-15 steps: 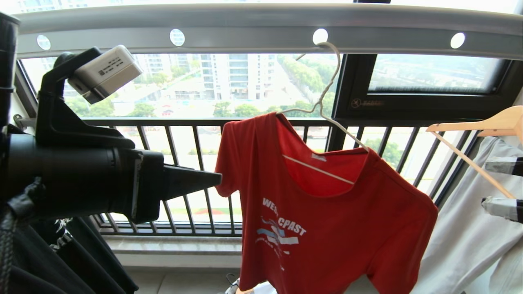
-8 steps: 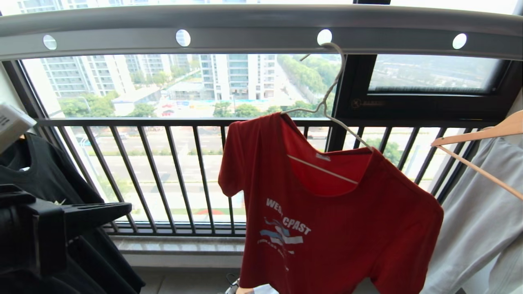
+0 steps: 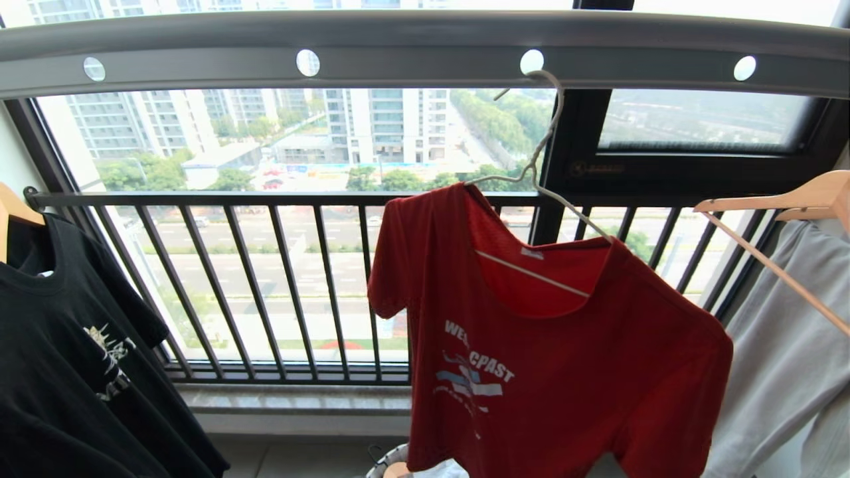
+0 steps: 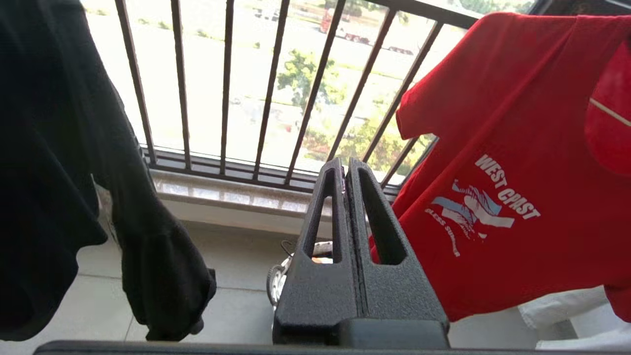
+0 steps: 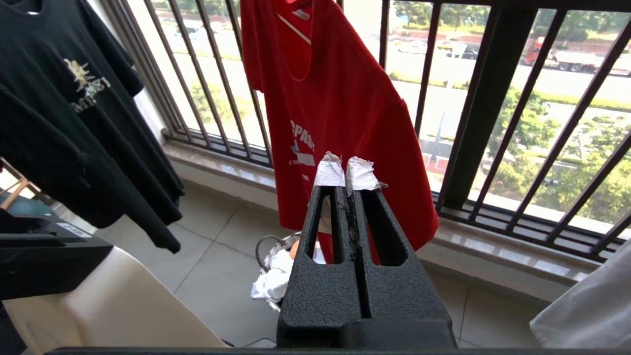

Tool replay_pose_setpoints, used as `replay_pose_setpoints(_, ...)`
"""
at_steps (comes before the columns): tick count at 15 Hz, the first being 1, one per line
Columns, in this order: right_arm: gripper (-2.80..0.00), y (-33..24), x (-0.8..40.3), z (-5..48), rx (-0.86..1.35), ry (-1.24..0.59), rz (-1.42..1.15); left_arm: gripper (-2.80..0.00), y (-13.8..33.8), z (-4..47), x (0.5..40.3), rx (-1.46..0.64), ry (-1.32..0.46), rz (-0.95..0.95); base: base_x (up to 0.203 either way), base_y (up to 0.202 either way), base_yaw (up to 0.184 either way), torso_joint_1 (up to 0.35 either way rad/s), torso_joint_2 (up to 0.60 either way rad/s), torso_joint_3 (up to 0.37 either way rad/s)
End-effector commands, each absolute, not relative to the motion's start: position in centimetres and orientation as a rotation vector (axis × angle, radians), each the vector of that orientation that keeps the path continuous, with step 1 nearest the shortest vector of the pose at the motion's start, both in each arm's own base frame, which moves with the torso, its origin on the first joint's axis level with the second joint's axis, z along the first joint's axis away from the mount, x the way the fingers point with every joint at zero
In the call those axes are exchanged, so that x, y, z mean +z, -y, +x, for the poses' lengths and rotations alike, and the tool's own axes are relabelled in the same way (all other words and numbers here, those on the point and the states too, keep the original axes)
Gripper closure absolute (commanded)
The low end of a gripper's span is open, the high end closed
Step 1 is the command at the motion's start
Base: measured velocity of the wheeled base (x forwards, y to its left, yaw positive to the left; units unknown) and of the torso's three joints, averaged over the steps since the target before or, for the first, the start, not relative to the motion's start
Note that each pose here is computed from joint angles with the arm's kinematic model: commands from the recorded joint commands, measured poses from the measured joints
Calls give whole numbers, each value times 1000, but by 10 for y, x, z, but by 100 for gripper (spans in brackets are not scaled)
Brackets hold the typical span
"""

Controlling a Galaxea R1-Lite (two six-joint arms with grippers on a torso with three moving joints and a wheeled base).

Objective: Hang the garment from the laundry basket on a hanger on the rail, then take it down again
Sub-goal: Take the clothes off the clothes rack

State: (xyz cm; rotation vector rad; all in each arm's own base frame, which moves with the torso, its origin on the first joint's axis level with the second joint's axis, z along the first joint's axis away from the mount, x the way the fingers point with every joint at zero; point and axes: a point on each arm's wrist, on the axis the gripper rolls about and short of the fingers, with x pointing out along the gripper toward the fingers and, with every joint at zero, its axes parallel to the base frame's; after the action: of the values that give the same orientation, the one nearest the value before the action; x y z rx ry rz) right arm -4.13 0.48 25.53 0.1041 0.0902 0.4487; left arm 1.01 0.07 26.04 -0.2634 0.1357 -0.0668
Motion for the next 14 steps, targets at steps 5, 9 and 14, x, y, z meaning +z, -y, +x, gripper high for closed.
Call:
replay_pose_setpoints(5,0,-10,190,-69,369,-125,48,0,-10,-46,204,25,-86,-266,0,0,0,0,0,0)
replay_pose_setpoints(9,0,-7,137,-47,316,-168,-11,0,-8,-24,155,68,-232,-139,0,0,0,0,0,0)
replay_pose_setpoints(14,0,-6,99,-25,283,-126,-77,0,-6,-16,171,104,-137,-83,0,0,0,0,0,0)
